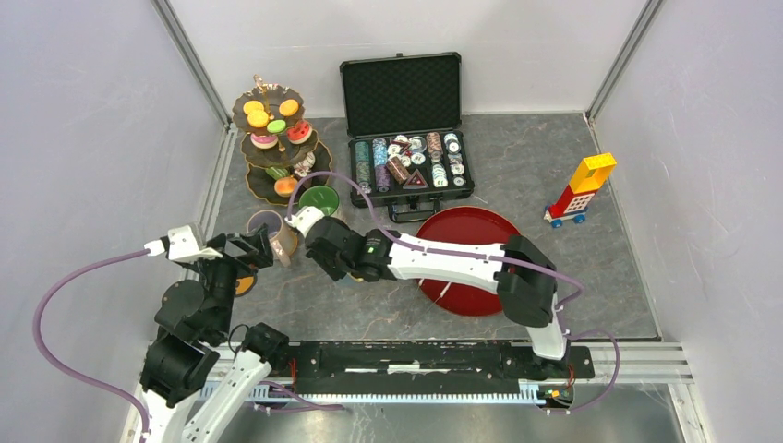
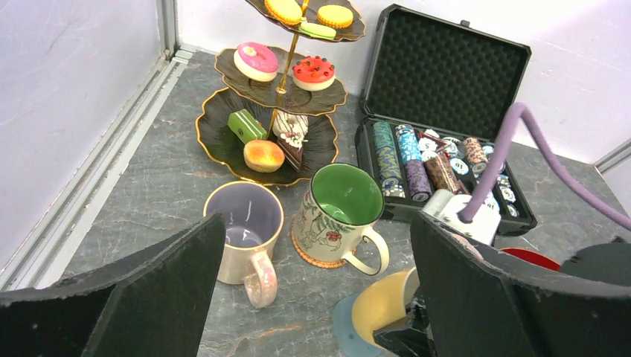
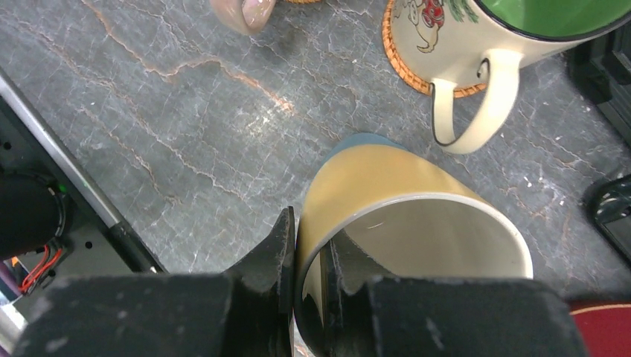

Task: Serve the afternoon tea
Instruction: Place the cup on the coaster.

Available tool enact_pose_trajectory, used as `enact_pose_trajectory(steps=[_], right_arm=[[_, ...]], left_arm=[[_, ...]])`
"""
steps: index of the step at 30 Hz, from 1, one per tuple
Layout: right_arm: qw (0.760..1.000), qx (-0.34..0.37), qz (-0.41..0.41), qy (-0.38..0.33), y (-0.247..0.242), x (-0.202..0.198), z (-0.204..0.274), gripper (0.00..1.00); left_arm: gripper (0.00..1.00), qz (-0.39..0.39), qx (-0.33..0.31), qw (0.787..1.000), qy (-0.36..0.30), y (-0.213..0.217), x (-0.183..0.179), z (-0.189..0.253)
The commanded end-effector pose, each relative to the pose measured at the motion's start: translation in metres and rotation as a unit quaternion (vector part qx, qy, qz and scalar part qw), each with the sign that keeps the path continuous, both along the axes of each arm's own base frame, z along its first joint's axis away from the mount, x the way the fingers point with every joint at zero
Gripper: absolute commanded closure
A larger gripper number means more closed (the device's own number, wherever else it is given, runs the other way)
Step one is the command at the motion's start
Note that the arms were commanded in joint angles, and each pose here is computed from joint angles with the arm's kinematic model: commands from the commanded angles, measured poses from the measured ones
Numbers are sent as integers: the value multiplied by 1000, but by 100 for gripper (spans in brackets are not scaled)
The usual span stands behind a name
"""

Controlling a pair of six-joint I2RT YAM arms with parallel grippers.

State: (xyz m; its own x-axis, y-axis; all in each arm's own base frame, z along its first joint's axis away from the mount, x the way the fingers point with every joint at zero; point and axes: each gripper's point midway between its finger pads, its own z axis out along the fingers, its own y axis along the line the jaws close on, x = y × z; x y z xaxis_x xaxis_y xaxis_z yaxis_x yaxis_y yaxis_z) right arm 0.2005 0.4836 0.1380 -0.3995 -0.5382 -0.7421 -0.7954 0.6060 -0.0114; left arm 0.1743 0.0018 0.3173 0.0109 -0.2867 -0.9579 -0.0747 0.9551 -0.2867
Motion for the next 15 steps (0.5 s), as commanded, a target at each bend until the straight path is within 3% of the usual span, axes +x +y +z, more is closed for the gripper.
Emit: enact_pose_trajectory(steps=[1,15], right_arm=[[999,40,-15,-3,20,14,23,100],[1000,14,-11,24,21,20,-1,100]], left_arm=[[1,14,9,1000,-14,6,-1,6],[1,10,8,1000,-20,6,-2,8]])
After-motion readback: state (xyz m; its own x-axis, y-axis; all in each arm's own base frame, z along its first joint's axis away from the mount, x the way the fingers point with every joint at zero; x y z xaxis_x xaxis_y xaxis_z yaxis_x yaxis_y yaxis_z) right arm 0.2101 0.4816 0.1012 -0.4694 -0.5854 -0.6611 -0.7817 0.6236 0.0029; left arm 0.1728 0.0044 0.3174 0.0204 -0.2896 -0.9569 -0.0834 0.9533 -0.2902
